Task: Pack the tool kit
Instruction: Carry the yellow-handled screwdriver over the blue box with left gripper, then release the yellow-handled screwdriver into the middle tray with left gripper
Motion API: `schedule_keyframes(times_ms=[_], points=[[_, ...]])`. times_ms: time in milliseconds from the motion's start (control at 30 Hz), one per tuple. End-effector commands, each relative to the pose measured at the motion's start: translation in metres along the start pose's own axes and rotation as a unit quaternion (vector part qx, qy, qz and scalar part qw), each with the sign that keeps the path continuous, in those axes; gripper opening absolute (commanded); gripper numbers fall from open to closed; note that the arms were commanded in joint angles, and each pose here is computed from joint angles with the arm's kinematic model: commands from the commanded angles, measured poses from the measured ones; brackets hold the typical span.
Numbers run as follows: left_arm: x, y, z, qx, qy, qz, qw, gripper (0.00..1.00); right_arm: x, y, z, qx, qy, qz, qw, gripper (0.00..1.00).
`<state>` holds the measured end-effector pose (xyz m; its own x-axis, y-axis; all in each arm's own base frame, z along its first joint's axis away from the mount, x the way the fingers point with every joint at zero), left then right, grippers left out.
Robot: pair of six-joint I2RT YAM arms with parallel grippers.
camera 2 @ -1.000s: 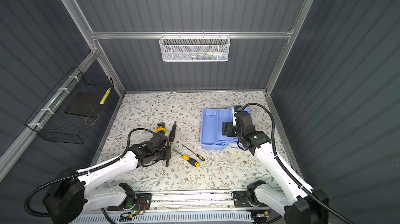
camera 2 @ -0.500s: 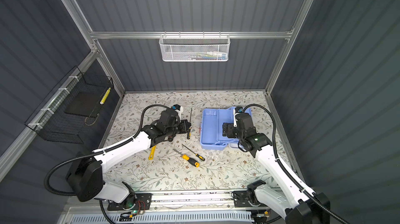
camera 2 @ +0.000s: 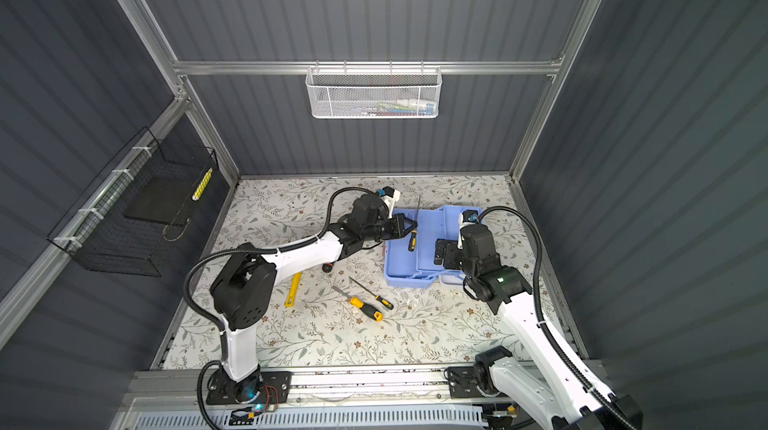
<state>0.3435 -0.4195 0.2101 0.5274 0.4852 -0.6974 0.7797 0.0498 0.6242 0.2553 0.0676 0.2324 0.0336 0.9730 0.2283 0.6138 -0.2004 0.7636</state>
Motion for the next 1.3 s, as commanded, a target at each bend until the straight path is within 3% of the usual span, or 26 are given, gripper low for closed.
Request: schedule_keyframes(times_ms=[0, 333, 433, 667, 867, 1133, 1233, 1267], points=[[-0.028, 0.008, 0.017, -0.002, -0.07, -0.014, 0.997, 0.0, -0.009, -0.008, -0.001, 0.012, -0.013, 0.012, 1.0, 0.96], [-0.022, -0.012, 0.04, 0.027, -0.022, -0.004, 0.999, 0.0, -0.014, -0.009, -0.003, 0.014, -0.018, 0.017, 1.0, 0.96], [-0.019, -0.013, 0.041, 0.028, 0.001, 0.001, 1.0, 0.05, -0.014, -0.009, -0.003, 0.015, -0.018, 0.02, 1.0, 0.96], [-0.016, -0.017, 0.042, 0.04, 0.026, 0.004, 0.999, 0.31, -0.013, -0.009, -0.001, 0.018, -0.017, 0.023, 0.999, 0.96], [-0.019, -0.014, 0.035, 0.034, 0.036, 0.013, 0.999, 0.41, -0.013, -0.01, -0.001, 0.019, -0.016, 0.023, 0.999, 0.96], [-0.022, -0.01, 0.008, 0.014, 0.062, 0.047, 0.997, 0.79, -0.001, -0.011, 0.002, 0.041, 0.018, 0.021, 0.999, 0.88], [-0.017, -0.013, -0.009, 0.008, 0.088, 0.067, 0.994, 1.0, 0.012, -0.011, 0.002, 0.04, 0.041, 0.001, 0.998, 0.82], [-0.016, -0.013, -0.016, 0.005, 0.097, 0.075, 0.992, 1.0, 0.016, -0.011, 0.002, 0.04, 0.046, -0.007, 0.998, 0.8]])
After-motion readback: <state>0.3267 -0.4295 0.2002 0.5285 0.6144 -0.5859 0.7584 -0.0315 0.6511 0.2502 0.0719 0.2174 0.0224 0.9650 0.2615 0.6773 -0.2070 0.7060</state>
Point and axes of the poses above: each gripper's point midway between its finger pads, its own z axis out along the fingers, its own x axis along the line the jaws close on, y = z × x, the point moved 5 cm from there along -z, back along the fingers, and after that the axes turned 5 degrees about z, right-handed, at the moved point
